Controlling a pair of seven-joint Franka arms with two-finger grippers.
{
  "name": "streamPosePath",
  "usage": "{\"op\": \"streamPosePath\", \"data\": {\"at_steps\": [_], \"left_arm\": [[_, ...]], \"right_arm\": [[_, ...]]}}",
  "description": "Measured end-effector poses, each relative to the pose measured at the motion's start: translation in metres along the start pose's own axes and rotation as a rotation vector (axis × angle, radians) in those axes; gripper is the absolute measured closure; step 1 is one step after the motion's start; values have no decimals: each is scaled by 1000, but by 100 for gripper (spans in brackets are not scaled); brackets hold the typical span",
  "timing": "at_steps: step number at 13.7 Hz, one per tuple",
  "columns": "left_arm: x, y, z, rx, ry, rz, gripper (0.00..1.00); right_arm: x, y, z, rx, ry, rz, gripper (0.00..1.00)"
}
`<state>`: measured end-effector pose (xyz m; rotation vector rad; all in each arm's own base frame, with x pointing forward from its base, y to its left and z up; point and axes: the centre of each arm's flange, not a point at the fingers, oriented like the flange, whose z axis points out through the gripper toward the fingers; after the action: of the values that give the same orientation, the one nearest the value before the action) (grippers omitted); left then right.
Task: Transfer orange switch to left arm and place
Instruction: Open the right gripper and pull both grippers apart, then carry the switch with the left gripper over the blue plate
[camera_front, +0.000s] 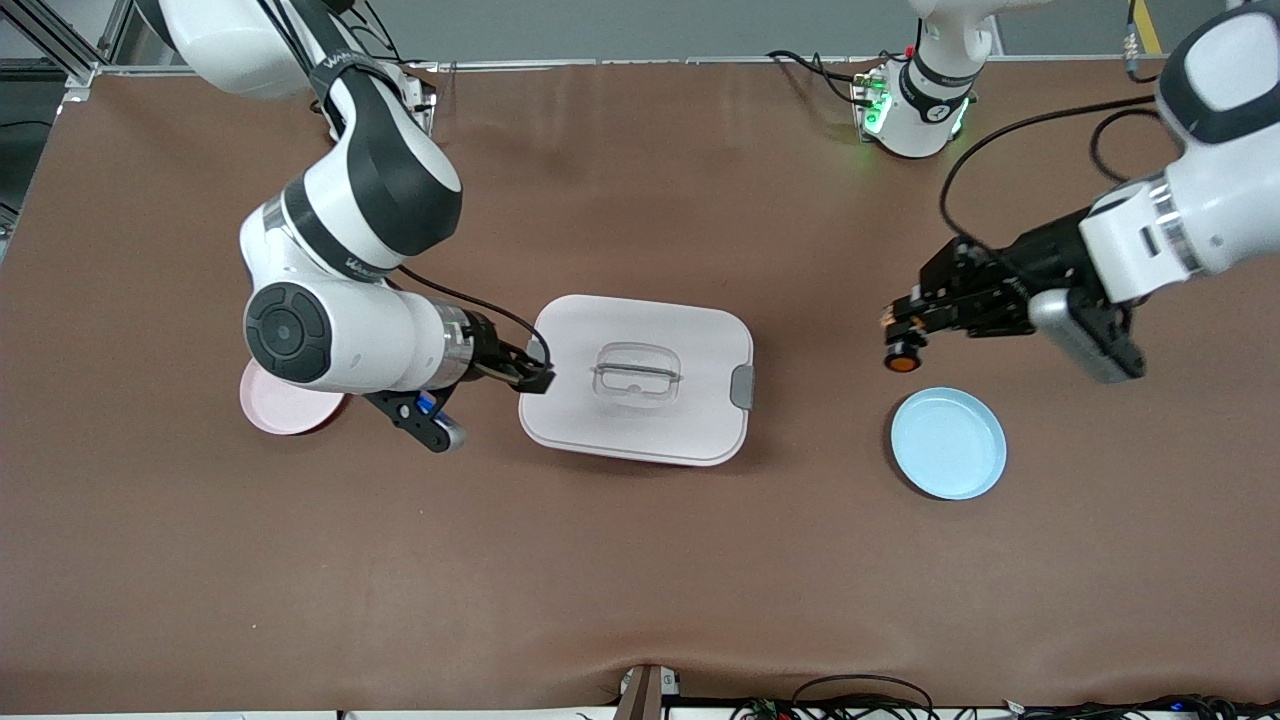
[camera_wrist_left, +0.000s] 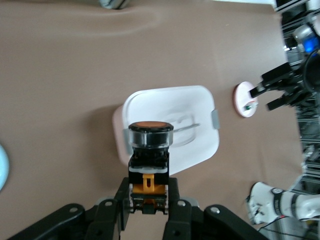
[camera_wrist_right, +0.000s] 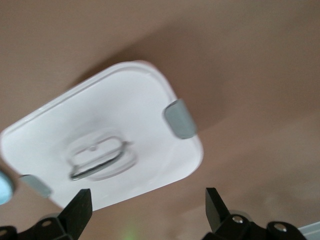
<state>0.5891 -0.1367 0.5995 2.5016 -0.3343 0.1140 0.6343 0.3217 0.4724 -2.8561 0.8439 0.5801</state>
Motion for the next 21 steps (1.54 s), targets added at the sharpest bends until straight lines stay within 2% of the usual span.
{"op": "streamPosePath", "data": {"at_steps": [2, 4, 7, 9, 12, 17, 19, 21], "left_arm": [[-11, -6, -32, 28, -10, -95, 67], [-19, -23, -56, 76, -25, -195, 67], [-24, -28, -72, 181, -29, -345, 67], [-25, -25, -75, 208, -20, -511, 67], [-26, -26, -73, 247, 4, -783, 67], [-25, -30, -70, 269, 54, -1196, 67], [-25, -38, -67, 333, 87, -1288, 67], [-25, -47, -63, 387, 115, -1377, 67]], "right_arm": [[16, 23, -2, -79, -14, -87, 0], [42, 57, -13, -130, -57, -188, 0], [84, 116, -39, -140, -124, -302, 0], [102, 149, -51, -173, -137, -364, 0], [107, 170, -57, -262, -148, -449, 0], [121, 204, -62, -282, -218, -428, 0], [123, 213, -59, -323, -245, -406, 0], [123, 224, -54, -353, -303, -387, 0]]}}
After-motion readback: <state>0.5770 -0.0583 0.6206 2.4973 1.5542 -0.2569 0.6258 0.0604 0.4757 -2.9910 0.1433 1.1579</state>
